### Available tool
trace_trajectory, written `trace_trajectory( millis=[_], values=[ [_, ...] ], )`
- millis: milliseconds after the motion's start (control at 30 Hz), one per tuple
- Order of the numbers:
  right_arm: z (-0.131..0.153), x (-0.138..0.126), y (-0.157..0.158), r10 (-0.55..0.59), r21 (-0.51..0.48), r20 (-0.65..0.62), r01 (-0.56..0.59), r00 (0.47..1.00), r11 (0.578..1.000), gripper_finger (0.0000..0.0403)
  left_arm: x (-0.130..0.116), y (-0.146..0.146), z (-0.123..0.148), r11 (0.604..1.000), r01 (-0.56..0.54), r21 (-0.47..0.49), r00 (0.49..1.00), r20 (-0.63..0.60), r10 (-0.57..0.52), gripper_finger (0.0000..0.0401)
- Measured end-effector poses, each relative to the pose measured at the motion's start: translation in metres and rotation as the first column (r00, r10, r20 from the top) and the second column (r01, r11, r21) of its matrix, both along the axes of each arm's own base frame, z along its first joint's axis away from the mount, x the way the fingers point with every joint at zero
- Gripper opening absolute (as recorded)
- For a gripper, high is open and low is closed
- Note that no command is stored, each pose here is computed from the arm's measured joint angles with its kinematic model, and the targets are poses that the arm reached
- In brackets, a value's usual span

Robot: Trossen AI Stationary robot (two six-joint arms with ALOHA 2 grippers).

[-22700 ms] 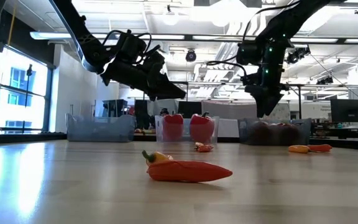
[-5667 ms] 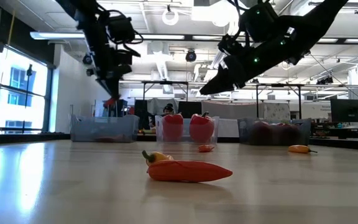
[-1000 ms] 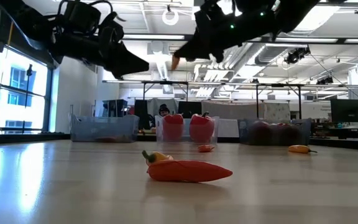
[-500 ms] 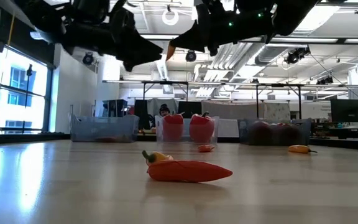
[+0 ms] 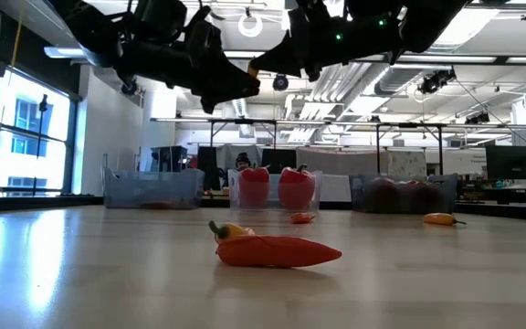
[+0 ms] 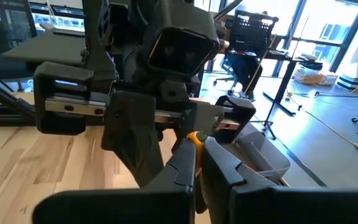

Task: Sort produce into baskets
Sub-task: Put the yellow chili pepper into the left black bin

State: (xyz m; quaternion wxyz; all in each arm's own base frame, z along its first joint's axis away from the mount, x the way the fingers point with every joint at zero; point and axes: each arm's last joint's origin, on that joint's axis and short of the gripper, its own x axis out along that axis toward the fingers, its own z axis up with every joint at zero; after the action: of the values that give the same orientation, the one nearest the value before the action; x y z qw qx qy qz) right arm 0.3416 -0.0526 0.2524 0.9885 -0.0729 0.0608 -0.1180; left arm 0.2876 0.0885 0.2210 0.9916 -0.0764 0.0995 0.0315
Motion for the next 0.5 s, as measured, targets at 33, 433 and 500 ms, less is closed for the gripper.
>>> trace_trajectory(
  millis=[33, 433, 500],
  values=[
    [0.0, 0.0, 0.0, 0.001, -0.005, -0.002, -0.001, 1.0, 1.0, 0.0002, 0.0, 0.0, 0.0, 1.0, 0.001, 0.006, 1.0, 0.0, -0.001, 0.0087],
    [-0.003, -0.001, -0.001, -0.043, -0.028, -0.038, 0.042, 0.998, 0.999, 0.0051, -0.004, 0.012, -0.001, 0.999, -0.03, 0.034, 0.999, -0.013, 0.03, 0.0011],
    [-0.003, -0.001, -0.002, -0.087, -0.034, -0.044, 0.085, 0.995, 0.996, 0.0081, -0.007, 0.016, -0.002, 0.998, -0.048, 0.033, 0.998, -0.028, 0.049, 0.0006]
  ],
)
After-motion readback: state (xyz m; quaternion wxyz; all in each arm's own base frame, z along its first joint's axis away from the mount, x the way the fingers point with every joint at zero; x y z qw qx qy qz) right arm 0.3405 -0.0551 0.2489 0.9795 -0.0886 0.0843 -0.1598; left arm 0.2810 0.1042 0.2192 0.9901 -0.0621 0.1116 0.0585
